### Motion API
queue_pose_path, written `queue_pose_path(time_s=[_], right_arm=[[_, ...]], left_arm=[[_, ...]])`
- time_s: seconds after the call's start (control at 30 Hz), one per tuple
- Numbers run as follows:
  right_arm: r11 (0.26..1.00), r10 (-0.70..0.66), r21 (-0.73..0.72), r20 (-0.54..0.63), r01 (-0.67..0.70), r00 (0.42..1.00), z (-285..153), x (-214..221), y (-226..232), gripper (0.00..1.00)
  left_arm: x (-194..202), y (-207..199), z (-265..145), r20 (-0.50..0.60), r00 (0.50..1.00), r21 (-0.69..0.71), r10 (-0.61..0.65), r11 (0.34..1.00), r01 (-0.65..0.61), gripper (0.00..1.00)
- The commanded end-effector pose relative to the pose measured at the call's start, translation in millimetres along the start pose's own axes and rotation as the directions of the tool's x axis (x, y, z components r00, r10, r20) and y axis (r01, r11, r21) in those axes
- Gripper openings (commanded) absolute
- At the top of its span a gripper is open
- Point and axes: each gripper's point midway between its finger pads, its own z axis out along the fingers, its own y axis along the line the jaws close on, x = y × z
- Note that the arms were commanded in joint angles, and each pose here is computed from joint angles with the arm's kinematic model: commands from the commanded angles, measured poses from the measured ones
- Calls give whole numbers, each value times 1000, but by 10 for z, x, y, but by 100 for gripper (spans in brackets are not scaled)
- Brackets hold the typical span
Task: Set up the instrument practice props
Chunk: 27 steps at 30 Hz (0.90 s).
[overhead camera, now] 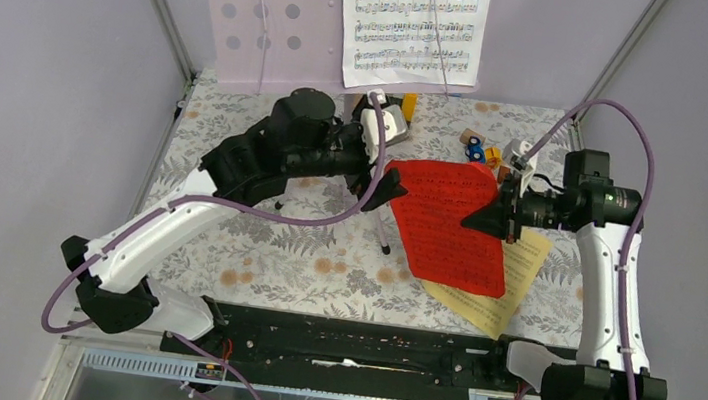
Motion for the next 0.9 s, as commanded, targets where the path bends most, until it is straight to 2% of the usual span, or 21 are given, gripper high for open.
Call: queue_pose_path(time_s=[0.0,0.23,0.43,0.67,0.87], right_arm=[[998,-60,17,28,59,998,113,-409,149,0],[995,-84,-45,39,86,996,284,-871,394,0],[986,-116,-110,93,126,989,337,-1246,593,0],[975,-145,-139,176,171,974,387,-1639,691,0],[966,-130,-191,226,174,966,396,-1923,790,0]], left_arm=[[-436,102,-349,67,997,-69,26,997,-21,99],[-821,269,-616,116,992,-169,45,985,-25,99],[-1172,534,-861,173,981,-318,84,948,-25,99],[-1203,779,-890,196,979,-444,62,895,32,99],[-1509,877,-1286,284,954,-510,100,858,62,99]])
